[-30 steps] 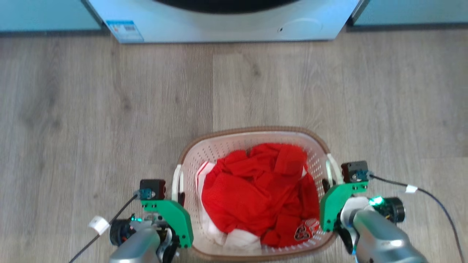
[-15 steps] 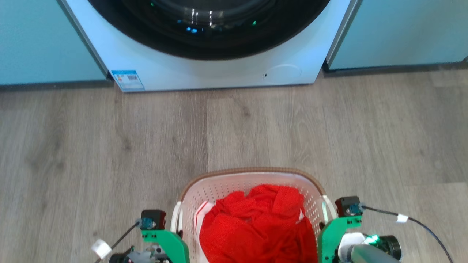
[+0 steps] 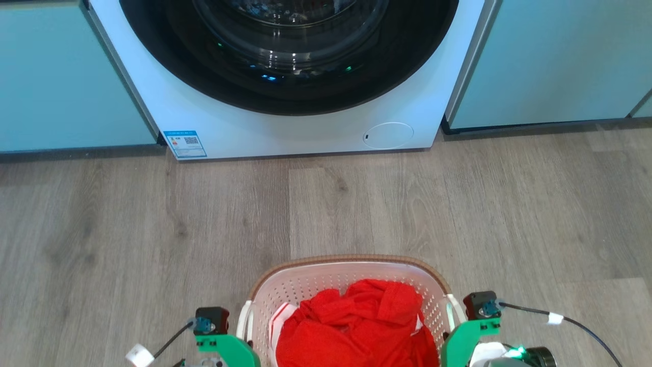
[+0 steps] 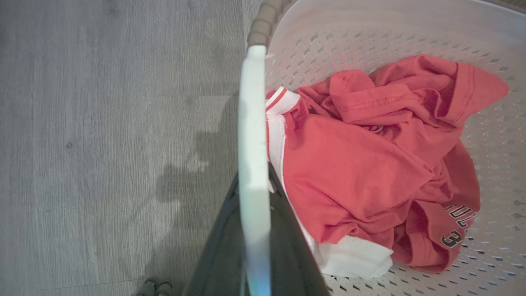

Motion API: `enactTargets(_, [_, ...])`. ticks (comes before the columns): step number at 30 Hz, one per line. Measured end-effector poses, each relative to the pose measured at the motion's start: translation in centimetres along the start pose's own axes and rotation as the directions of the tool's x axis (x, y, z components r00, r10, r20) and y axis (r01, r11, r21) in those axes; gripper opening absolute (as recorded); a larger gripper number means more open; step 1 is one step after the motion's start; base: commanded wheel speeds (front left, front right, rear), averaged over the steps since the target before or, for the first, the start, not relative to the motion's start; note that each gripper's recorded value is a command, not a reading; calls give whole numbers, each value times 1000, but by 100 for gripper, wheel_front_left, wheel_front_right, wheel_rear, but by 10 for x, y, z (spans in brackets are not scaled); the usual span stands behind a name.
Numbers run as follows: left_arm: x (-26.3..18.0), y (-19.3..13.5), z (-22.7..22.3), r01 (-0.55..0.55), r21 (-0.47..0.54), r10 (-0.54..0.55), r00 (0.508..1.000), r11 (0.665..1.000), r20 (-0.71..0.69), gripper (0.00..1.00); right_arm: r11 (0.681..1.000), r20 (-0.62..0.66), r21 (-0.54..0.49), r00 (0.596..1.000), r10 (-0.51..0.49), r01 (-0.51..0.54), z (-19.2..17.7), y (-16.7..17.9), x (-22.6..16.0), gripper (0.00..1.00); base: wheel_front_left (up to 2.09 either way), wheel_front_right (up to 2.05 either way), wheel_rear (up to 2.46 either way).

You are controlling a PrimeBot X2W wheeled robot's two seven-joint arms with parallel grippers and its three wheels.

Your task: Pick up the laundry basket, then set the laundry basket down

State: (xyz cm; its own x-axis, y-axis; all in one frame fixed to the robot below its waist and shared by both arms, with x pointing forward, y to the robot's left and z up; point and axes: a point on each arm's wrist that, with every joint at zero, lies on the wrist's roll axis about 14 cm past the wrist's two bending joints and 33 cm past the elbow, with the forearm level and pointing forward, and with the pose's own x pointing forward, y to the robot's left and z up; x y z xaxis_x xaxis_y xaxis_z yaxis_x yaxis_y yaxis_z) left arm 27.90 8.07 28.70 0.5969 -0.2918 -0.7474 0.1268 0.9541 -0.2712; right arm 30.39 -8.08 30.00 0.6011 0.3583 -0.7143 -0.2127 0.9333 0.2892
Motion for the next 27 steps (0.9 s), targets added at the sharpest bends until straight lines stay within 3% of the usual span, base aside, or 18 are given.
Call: enactTargets(27, [-3,2,-7,-3,-1,3,1000,1000,-23,0,1000,-14,0,1000,8,-8,-8,4,-3,0,0,0,0])
